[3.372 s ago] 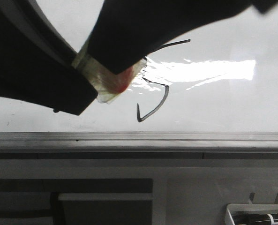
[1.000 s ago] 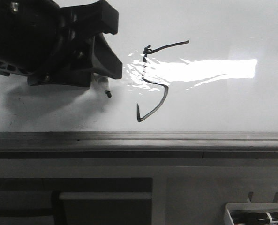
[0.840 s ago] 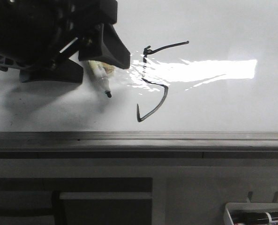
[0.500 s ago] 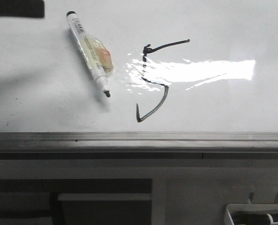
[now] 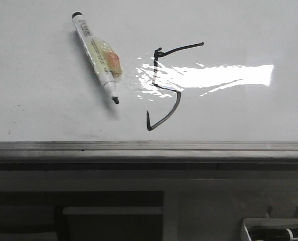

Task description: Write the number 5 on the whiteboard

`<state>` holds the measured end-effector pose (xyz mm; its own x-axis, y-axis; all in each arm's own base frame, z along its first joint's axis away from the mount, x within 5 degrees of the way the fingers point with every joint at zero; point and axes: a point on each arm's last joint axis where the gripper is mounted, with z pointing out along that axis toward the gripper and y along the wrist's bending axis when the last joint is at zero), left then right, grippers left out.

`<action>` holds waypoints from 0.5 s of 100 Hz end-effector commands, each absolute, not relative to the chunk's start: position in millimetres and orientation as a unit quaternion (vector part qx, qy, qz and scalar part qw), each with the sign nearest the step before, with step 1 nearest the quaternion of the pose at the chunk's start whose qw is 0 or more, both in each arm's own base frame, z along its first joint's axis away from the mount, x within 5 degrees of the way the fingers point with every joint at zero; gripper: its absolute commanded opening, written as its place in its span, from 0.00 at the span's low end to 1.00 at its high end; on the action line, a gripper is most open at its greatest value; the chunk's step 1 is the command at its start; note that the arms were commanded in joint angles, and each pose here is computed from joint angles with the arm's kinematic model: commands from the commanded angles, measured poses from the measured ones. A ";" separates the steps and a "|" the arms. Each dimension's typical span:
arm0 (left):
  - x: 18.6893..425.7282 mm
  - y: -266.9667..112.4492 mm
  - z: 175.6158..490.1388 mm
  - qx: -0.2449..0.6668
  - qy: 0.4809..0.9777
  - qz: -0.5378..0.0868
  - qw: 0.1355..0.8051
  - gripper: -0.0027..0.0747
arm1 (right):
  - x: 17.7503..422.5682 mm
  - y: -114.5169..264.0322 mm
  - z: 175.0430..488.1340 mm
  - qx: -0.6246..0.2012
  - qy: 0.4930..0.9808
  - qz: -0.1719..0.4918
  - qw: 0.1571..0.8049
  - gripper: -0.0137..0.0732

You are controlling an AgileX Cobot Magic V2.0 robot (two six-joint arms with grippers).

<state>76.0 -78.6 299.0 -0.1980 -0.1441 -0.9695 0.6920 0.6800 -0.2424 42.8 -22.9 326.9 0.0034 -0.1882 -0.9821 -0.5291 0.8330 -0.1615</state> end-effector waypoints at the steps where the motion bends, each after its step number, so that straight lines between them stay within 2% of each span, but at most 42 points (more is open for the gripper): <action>1: 77.2 -77.0 306.2 0.187 0.678 -0.348 0.620 0.01 | 41.8 -25.7 337.4 -0.256 0.667 0.124 0.689 0.10; 50: 78.0 -77.1 301.1 0.186 0.683 -0.344 0.617 0.01 | 41.6 -26.0 337.4 -0.255 0.667 0.124 0.689 0.10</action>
